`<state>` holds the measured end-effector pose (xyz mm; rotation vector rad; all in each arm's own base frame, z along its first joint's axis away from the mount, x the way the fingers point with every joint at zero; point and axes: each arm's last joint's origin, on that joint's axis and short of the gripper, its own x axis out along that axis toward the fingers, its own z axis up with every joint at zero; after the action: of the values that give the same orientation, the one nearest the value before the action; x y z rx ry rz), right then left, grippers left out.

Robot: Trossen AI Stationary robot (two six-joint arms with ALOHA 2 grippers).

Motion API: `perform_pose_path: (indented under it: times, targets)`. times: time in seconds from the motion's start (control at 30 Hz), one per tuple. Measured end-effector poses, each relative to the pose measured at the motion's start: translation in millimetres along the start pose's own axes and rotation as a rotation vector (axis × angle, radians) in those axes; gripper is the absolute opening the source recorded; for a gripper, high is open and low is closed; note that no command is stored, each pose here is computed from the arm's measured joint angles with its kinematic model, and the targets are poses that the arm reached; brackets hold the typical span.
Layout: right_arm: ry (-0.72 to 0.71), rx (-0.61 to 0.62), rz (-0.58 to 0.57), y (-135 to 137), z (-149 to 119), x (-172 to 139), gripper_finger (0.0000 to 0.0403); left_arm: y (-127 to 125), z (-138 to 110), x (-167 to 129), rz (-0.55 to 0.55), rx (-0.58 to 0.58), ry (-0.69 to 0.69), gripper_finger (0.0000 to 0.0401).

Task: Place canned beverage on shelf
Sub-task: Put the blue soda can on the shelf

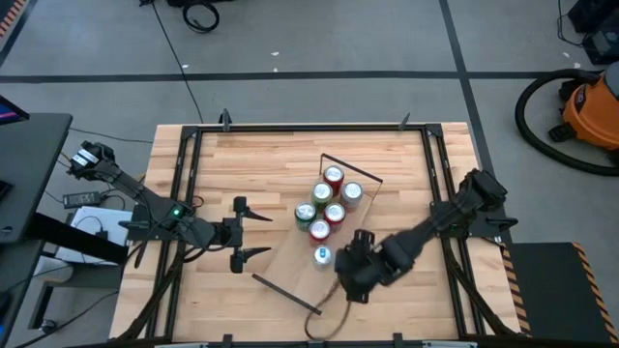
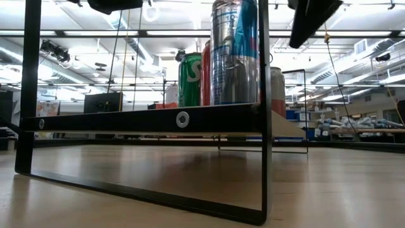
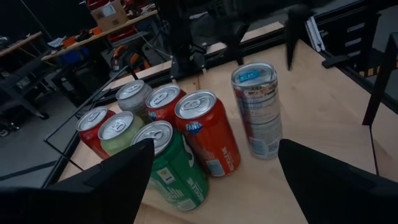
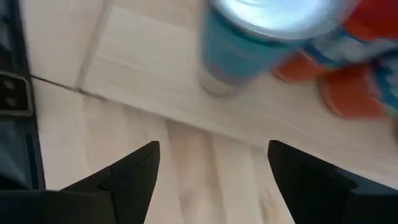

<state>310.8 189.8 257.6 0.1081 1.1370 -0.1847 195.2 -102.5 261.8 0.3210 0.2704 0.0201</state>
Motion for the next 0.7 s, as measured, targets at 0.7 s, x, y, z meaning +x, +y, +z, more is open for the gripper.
perform_pose_path:
  times: [0.7]
  targets:
    - [-0.358, 0.133, 0.052, 7, -51, 79, 0.0309, 0, 0, 0, 0.000, -0.006, 0.000, 0.0355]
